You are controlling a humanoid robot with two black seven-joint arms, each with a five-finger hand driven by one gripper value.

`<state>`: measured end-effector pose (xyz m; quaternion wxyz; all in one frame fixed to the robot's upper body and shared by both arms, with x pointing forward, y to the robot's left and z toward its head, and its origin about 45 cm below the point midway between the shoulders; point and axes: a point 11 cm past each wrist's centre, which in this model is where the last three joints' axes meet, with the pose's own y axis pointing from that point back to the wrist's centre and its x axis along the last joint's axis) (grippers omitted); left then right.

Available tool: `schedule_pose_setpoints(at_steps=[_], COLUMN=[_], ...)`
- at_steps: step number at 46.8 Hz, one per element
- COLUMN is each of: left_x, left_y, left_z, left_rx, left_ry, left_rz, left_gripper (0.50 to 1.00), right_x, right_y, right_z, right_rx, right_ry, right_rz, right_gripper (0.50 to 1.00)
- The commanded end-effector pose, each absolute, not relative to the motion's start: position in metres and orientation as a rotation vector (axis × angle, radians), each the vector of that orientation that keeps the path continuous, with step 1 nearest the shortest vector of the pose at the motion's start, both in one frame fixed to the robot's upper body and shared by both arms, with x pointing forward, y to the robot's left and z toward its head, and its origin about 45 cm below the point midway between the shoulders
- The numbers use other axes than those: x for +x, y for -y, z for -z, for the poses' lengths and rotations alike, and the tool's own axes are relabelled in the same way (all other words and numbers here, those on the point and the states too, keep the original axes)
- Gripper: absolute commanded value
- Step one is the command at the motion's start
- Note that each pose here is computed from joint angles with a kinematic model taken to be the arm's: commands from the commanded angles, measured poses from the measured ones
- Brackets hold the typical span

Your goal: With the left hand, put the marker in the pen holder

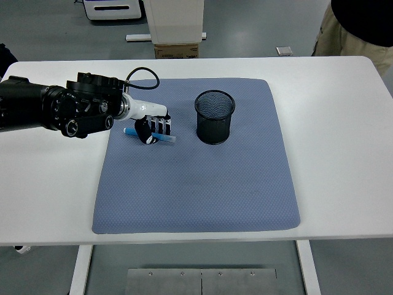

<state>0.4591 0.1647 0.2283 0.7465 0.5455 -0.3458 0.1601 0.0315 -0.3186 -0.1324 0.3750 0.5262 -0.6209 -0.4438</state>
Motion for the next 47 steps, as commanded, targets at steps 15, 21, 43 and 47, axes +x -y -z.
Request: schedule_pose_setpoints(at_steps=[15, 21, 43, 47], left_x=[0.459, 0.459, 0.4619, 0.4627], left_y=[-0.1647, -0.1647, -0.1648, -0.1651], left_z=[-0.2282, -0.2282, -0.2348, -0.2364], left_rx=[1.194, 1.194, 1.19, 1.19], left_ry=[0.756, 0.756, 0.766, 0.769], left_rz=[-0.349, -0.349, -0.358, -0.361], left_gripper=[0.534, 0.519, 0.5, 0.5], right_x=[0.0315, 0.0316, 0.0315, 0.0315], right_y=[0.3186, 0.3186, 0.3186, 0.3186], right_z=[0.1324, 0.1324, 0.1324, 0.1324], right_rx=[1.347, 1.348, 1.347, 1.347], right_ry=[1.589, 1.59, 1.589, 1.589], right_rz=[1.136, 1.135, 1.136, 1.136], right_gripper=[1.0, 1.0, 1.0, 1.0])
